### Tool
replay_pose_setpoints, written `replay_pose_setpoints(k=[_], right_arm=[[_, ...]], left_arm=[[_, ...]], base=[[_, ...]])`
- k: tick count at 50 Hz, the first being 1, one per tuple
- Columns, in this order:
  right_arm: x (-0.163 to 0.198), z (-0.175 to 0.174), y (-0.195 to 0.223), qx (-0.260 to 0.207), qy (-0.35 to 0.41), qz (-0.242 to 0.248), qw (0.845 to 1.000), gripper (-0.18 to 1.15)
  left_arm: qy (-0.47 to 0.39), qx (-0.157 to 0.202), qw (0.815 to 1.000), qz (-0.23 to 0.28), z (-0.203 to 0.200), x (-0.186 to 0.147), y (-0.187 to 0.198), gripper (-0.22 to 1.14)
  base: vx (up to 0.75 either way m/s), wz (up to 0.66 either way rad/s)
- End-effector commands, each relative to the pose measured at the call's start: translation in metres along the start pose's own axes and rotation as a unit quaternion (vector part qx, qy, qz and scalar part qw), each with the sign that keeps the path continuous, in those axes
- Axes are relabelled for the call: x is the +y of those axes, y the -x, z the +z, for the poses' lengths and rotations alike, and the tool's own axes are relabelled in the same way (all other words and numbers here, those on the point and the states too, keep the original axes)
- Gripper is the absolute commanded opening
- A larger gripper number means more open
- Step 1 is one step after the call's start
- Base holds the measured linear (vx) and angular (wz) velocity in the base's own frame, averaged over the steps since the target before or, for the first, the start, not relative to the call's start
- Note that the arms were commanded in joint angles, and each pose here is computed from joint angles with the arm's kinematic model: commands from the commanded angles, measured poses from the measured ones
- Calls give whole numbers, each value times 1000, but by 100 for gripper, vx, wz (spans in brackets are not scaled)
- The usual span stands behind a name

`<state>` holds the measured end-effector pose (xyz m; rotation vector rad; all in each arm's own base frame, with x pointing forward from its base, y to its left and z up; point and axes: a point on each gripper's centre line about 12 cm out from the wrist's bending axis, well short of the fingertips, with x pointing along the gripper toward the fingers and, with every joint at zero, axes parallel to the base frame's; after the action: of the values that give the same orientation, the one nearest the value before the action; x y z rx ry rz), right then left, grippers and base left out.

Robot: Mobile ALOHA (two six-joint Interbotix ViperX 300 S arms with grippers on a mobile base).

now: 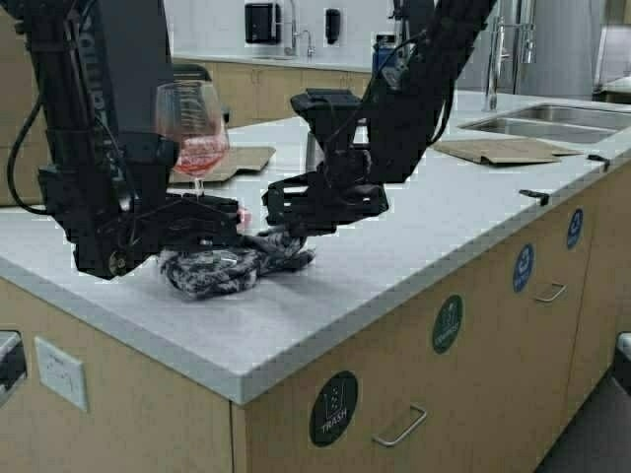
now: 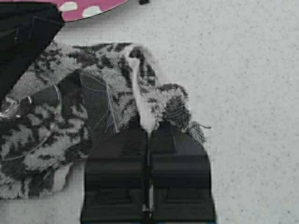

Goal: Get the cloth and wipe up the spill under the wine glass

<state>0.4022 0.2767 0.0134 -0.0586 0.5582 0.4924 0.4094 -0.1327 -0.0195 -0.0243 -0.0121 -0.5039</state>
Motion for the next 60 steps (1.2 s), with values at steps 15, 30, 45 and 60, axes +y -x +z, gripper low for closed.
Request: replay_pose_setpoints(k=[15,30,45,60], right_arm=[[-58,54,32,-71,-62,-54,994,6],[-142,83,75,-163,-195,-140,957,6],[-147,74,79,-155,-199,-147,956,6],[-147,66,79,-144,-198,-149,958,6]], left_arm=[[-17,-61,998,-1,74,-1,-4,20],[-19,-61,998,-1,73,-1,-4,20],[-9,-37,999,0,31,-1,-2,21],[-7,-30,1000,-1,8,1,-5,22]], base=[[0,0],[0,0],[0,0],[0,0]])
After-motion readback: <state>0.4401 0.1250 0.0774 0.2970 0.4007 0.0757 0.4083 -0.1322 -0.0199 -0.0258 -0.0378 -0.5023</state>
